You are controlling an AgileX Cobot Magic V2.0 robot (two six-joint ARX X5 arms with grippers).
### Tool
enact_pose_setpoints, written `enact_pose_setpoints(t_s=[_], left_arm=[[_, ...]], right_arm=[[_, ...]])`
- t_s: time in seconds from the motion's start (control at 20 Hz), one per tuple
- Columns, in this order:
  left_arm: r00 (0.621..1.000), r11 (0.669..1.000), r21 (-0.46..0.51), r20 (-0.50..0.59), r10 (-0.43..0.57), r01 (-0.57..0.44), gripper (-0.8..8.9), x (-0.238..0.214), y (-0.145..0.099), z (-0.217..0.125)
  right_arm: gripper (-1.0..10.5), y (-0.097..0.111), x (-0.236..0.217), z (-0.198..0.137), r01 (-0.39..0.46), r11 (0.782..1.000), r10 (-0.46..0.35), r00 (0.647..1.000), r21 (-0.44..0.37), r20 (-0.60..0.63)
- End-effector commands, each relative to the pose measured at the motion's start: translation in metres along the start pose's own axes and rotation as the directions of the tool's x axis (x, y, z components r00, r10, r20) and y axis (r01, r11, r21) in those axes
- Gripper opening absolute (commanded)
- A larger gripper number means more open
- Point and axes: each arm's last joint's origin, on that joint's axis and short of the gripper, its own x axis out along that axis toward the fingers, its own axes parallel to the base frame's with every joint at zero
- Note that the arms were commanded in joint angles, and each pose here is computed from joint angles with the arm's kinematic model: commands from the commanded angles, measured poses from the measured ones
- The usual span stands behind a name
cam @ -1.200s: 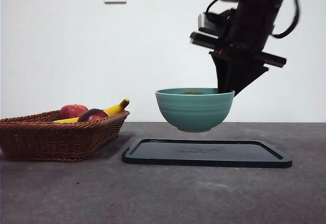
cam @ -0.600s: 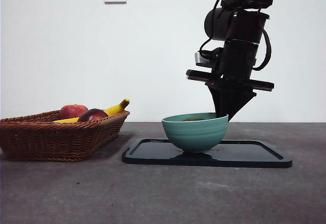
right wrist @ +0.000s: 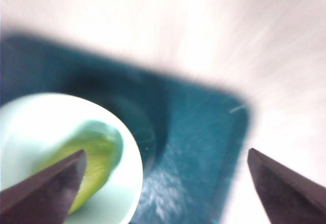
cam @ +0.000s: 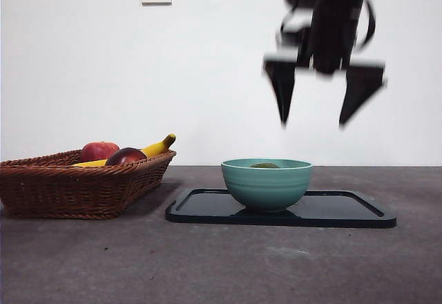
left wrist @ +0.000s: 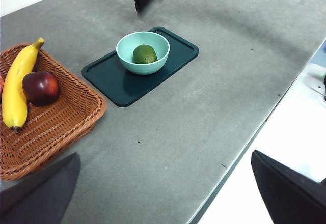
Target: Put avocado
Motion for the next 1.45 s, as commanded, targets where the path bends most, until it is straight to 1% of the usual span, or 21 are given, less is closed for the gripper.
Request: enact_pose_setpoints(t_s=[0.05,0.1,0.15,0.25,0.35,0.4,0.5,0.65,0.75,0.85,0.9,1.0,1.1,1.2,1.45], left_arm=[[1.000,1.000,0.008,0.008,-0.005,0.005,5.63,-0.001,0.000,0.001],[1.000,1.000,0.008,0.008,-0.005,0.005,5.63,-0.001,0.000,0.001],[1.000,1.000,0.008,0.008,-0.005,0.005,5.63,-0.001,0.000,0.001],[1.000,1.000,0.008,0.009,-0.005,0.005,5.63,-0.001,0.000,0.001],[1.000,1.000,0.003,0.008,-0.005,0.005,5.63,-0.001,0.000,0.001],[1.000,1.000,0.000,0.008,-0.005,0.005,5.63,-0.001,0.000,0.001],[1.000,1.000,0.000,0.008,-0.005,0.005,5.63,-0.002,0.000,0.001],[1.000,1.000,0.001,0.009,-0.005,0.005,5.63,-0.002,0.000,0.002],[1.000,1.000,0.000,0.012,-0.005,0.005,5.63,-0.002,0.000,0.002],[1.000,1.000,0.000,0.011,-0.005,0.005,5.63,-0.002,0.000,0.002],[1.000,1.000,0.000,0.013,-0.005,0.005,5.63,-0.002,0.000,0.002],[1.000,1.000,0.000,0.012,-0.005,0.005,5.63,-0.002,0.000,0.002],[1.000,1.000,-0.010,0.013,-0.005,0.005,5.63,-0.002,0.000,0.002],[1.000,1.000,-0.012,0.027,-0.006,0.006,5.63,-0.002,0.000,0.003],[0.997,1.000,-0.017,0.072,-0.007,0.008,5.62,-0.002,0.000,0.008]], right_arm=[[5.9,0.002,-0.054,-0.001,-0.017,1.000,0.017,0.995,-0.009,0.103],[6.0,0.004,-0.080,-0.010,-0.028,0.999,0.030,0.992,-0.022,0.123],[6.0,0.005,-0.110,-0.025,0.004,0.998,0.004,0.991,-0.060,0.136],[6.0,0.003,-0.151,-0.054,0.103,0.989,-0.085,0.984,-0.110,0.153],[6.0,-0.004,-0.185,-0.080,0.153,0.980,-0.128,0.973,-0.123,0.192],[6.0,-0.007,-0.197,-0.091,0.146,0.981,-0.116,0.969,-0.125,0.218],[6.0,-0.017,-0.221,-0.125,0.106,0.986,-0.063,0.953,-0.132,0.295],[6.0,-0.037,-0.237,-0.184,0.047,0.985,0.018,0.932,-0.167,0.363],[6.0,-0.052,-0.238,-0.225,-0.041,0.979,0.114,0.920,-0.198,0.375],[6.0,-0.067,-0.235,-0.259,-0.116,0.971,0.190,0.904,-0.207,0.383],[6.0,-0.076,-0.232,-0.277,-0.137,0.968,0.213,0.894,-0.211,0.395],[6.0,-0.086,-0.230,-0.300,-0.185,0.957,0.264,0.873,-0.224,0.409],[6.0,-0.094,-0.229,-0.316,-0.211,0.949,0.294,0.857,-0.233,0.422],[6.0,-0.097,-0.230,-0.324,-0.240,0.939,0.327,0.847,-0.247,0.420],[6.0,-0.097,-0.231,-0.323,-0.252,0.934,0.341,0.837,-0.252,0.429]])
